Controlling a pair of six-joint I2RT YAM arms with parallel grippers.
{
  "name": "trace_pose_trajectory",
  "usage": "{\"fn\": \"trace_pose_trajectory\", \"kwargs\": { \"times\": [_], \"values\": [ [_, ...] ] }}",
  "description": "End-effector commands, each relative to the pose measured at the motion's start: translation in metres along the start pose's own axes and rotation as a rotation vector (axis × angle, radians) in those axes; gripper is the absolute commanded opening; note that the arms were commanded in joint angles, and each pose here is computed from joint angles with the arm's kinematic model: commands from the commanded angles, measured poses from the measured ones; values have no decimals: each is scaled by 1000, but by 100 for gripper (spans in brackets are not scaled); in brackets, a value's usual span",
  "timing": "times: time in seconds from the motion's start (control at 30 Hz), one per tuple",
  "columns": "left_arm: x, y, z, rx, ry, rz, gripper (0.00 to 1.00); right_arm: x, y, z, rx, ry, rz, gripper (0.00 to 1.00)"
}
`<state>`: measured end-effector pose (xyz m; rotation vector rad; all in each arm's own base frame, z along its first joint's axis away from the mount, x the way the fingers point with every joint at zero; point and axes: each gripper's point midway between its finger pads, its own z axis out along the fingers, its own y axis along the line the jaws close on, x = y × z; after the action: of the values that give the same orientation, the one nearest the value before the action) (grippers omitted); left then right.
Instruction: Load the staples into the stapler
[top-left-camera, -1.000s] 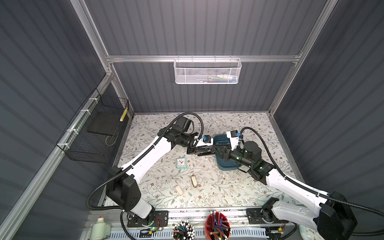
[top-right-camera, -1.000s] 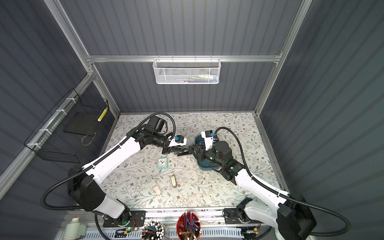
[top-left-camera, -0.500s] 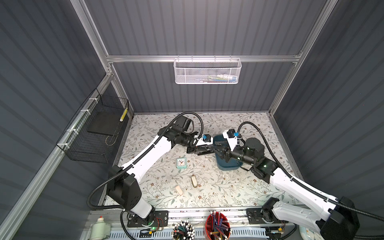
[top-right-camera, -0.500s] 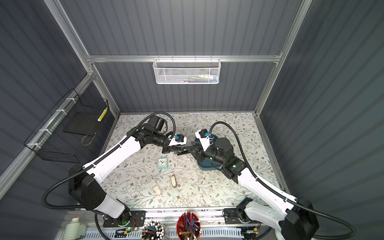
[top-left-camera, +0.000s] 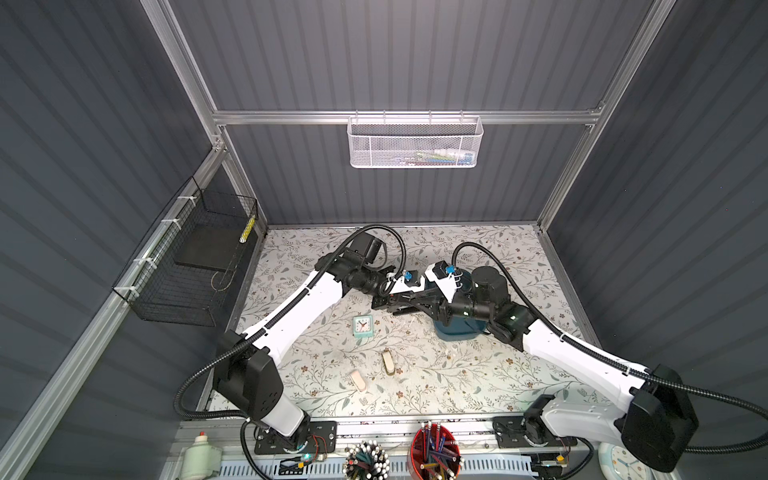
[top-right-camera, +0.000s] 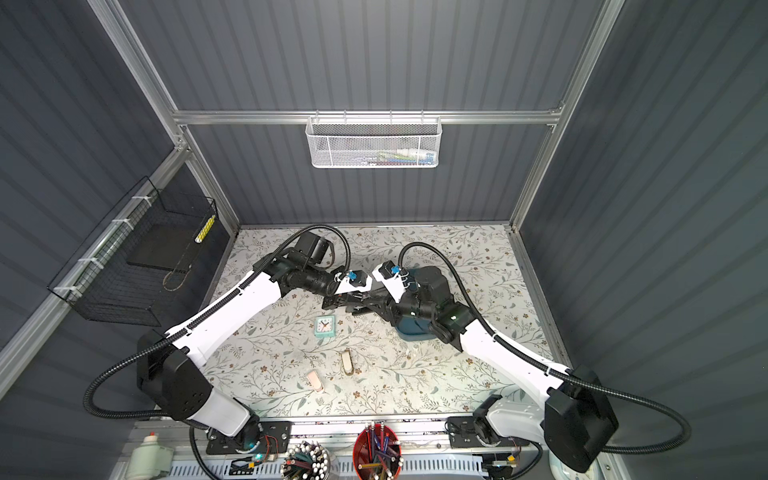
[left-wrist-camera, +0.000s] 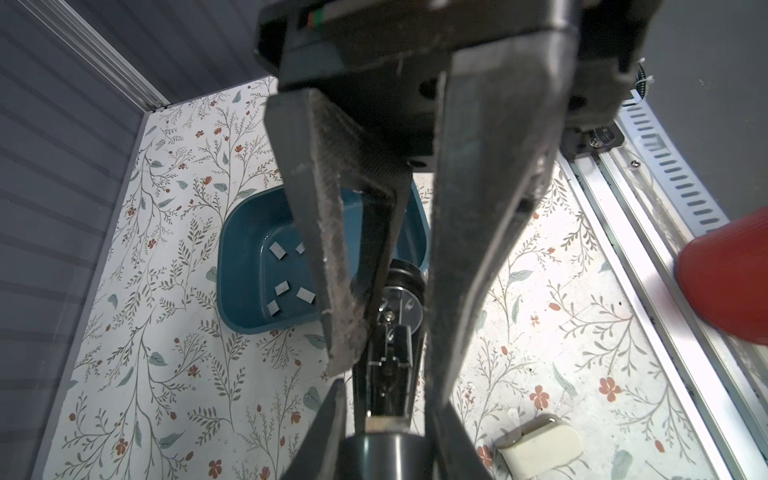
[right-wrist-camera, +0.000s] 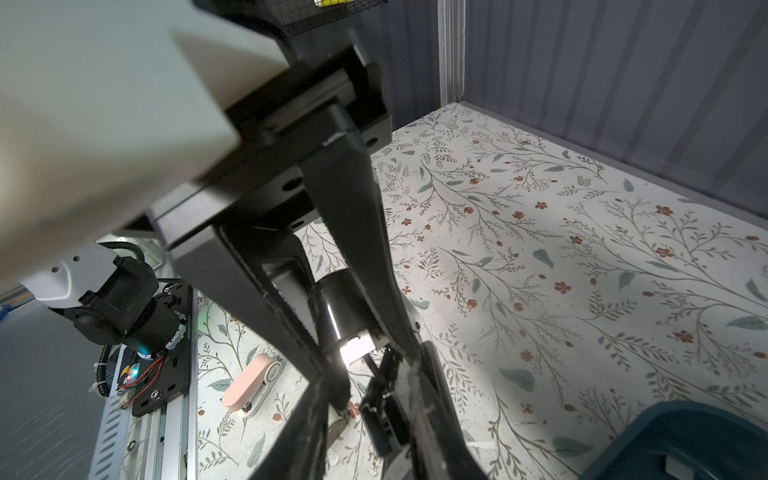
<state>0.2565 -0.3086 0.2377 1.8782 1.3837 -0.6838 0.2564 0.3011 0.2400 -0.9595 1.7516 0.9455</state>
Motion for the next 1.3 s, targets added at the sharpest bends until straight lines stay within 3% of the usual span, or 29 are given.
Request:
{"fn": "trace_pose_trajectory", "kwargs": {
  "times": [0.0,0.27,0.6,0.87,1.27],
  "values": [
    [-51,7,-35,-72,-141,128,0,32,6,4,-37,78,24,37],
    [-63,-4,-51,-70,-198,163,0,47,-6,4,38,121,-2,37],
    [-68,-6,-55,-66,-224,180,0,49,0,17,31,133,-42,37],
    [-63,1,-68,-93,-236,168,0,67,-6,11,101,174,-48,42],
    [-65,0,-85,-111,-280,186,0,73,-1,15,77,180,-50,20]
  ]
}}
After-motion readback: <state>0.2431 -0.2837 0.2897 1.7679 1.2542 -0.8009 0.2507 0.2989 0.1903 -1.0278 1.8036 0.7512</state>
